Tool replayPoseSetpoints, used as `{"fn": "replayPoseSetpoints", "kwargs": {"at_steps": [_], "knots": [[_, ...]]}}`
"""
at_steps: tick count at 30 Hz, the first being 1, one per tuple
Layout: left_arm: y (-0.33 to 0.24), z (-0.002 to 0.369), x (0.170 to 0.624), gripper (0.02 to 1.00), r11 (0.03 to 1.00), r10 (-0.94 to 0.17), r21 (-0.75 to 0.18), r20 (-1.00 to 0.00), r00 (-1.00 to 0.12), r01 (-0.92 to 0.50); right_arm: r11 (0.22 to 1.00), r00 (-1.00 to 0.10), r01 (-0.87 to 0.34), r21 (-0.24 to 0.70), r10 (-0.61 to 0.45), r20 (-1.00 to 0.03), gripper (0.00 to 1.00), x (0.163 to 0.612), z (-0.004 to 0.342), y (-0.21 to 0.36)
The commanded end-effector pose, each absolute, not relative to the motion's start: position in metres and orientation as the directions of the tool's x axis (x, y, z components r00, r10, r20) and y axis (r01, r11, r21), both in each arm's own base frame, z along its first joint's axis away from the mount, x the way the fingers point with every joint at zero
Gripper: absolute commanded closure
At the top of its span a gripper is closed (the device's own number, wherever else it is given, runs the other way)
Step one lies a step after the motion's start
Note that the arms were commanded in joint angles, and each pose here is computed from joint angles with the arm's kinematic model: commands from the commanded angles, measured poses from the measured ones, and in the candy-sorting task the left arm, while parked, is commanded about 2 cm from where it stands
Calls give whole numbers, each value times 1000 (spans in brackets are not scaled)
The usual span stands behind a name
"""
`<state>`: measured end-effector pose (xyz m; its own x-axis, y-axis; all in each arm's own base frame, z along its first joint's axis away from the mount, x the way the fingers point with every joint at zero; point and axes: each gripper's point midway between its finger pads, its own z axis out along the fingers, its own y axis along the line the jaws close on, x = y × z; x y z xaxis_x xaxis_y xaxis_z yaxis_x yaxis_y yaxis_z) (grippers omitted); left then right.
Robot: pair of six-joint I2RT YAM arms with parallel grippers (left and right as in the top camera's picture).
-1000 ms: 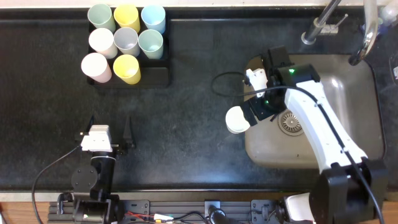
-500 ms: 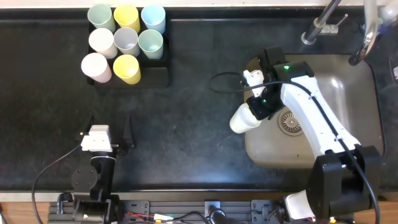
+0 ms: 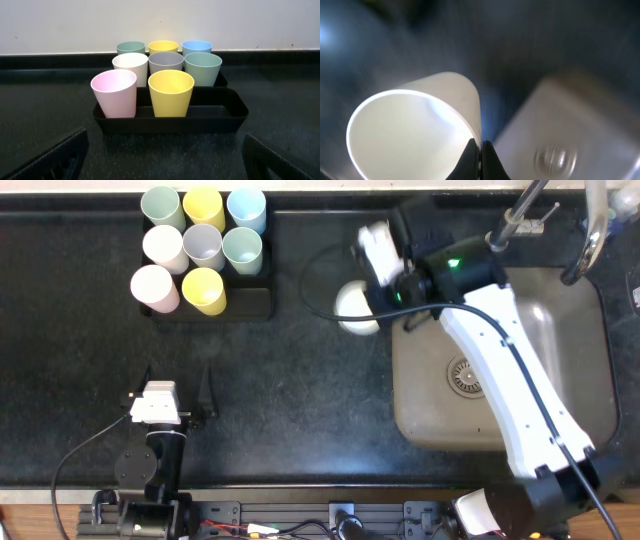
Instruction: Store Cups
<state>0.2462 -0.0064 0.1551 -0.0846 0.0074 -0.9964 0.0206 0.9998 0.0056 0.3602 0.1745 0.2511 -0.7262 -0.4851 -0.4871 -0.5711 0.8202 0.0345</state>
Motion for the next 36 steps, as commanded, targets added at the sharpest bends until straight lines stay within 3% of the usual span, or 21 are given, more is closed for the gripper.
{"fn": "replayPoseSetpoints", "kwargs": {"at_steps": [1, 6, 12, 16, 19, 36], "knots": [[-6, 157, 246, 23, 1000, 26, 25, -997, -76, 17, 789, -638, -607, 90, -417, -647, 958, 375, 322, 220], [-6, 157, 246, 20, 1000, 26, 25, -997, -77, 17, 725, -590, -680, 109, -452, -669, 958, 395, 325, 282], [-6, 157, 246, 20, 1000, 26, 25, -997, -76, 18, 683, -594, -722, 108, -532, -603, 956, 401, 275, 330], [-6, 157, 246, 20, 1000, 26, 25, -997, -76, 18, 711, -613, -703, 29, -584, -531, 958, 410, 235, 336], [-6, 157, 246, 20, 1000, 26, 25, -997, -76, 18, 708, -620, -706, 21, -604, -501, 958, 411, 217, 341], [-6, 157, 246, 20, 1000, 26, 25, -997, -77, 18, 706, -633, -709, 6, -632, -447, 958, 422, 165, 358]]}}
